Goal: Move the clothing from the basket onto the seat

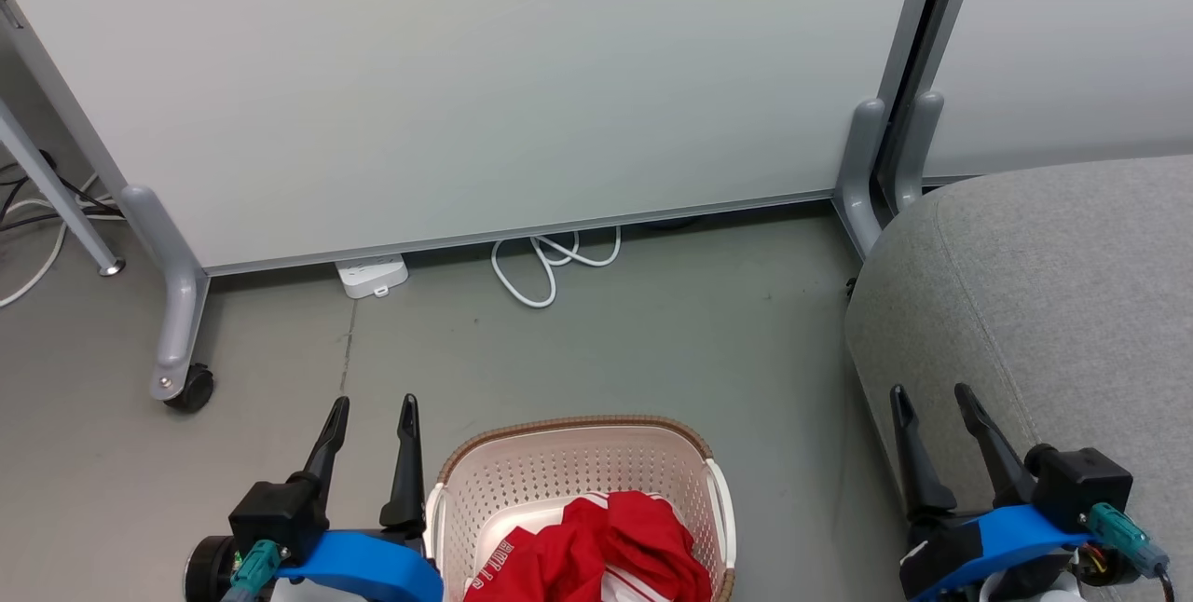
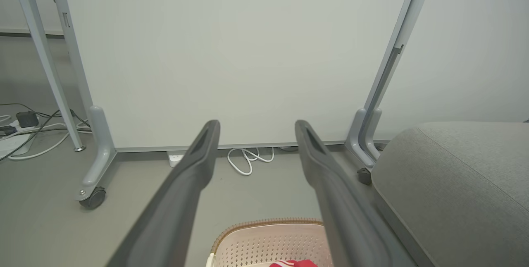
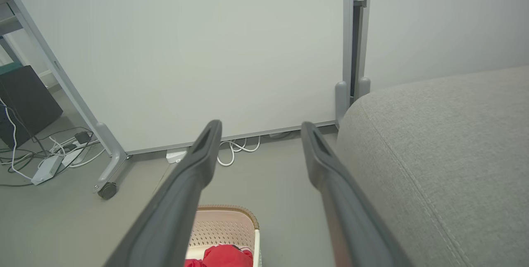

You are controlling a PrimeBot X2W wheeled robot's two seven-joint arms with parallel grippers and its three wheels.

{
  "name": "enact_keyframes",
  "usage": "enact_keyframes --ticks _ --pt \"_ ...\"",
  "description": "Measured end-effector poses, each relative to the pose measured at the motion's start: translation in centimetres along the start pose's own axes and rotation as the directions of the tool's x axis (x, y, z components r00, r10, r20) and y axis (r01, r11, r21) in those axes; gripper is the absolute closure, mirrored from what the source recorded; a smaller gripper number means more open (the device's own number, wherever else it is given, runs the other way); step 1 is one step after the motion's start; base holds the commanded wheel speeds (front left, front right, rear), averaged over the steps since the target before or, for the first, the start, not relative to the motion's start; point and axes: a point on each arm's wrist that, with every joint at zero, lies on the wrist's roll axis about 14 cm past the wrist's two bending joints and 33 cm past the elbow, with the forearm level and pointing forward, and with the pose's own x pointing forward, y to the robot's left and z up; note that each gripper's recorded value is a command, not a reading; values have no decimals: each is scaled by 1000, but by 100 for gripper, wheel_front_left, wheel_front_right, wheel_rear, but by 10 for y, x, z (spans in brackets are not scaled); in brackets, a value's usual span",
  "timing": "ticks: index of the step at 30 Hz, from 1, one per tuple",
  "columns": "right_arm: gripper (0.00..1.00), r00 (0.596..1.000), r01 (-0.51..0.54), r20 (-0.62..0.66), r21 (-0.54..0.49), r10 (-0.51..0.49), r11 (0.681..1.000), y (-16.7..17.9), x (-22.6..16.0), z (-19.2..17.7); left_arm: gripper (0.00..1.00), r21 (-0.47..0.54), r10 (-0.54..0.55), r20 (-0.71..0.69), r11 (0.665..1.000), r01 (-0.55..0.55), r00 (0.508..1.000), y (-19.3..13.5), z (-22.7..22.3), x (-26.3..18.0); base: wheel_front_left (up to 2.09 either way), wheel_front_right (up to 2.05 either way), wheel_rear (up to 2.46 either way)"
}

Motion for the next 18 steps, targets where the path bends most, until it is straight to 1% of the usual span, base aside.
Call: enact_keyframes --ticks 14,18 --pt "0 1000 -20 5 -90 20 996 3 0 -1 0 72 -23 -11 997 24 1000 -6 -6 0 0 0 0" --pt "0 1000 -23 7 -92 23 995 3 1 0 0 71 -21 -12 997 22 1000 -5 -7 0 0 0 0"
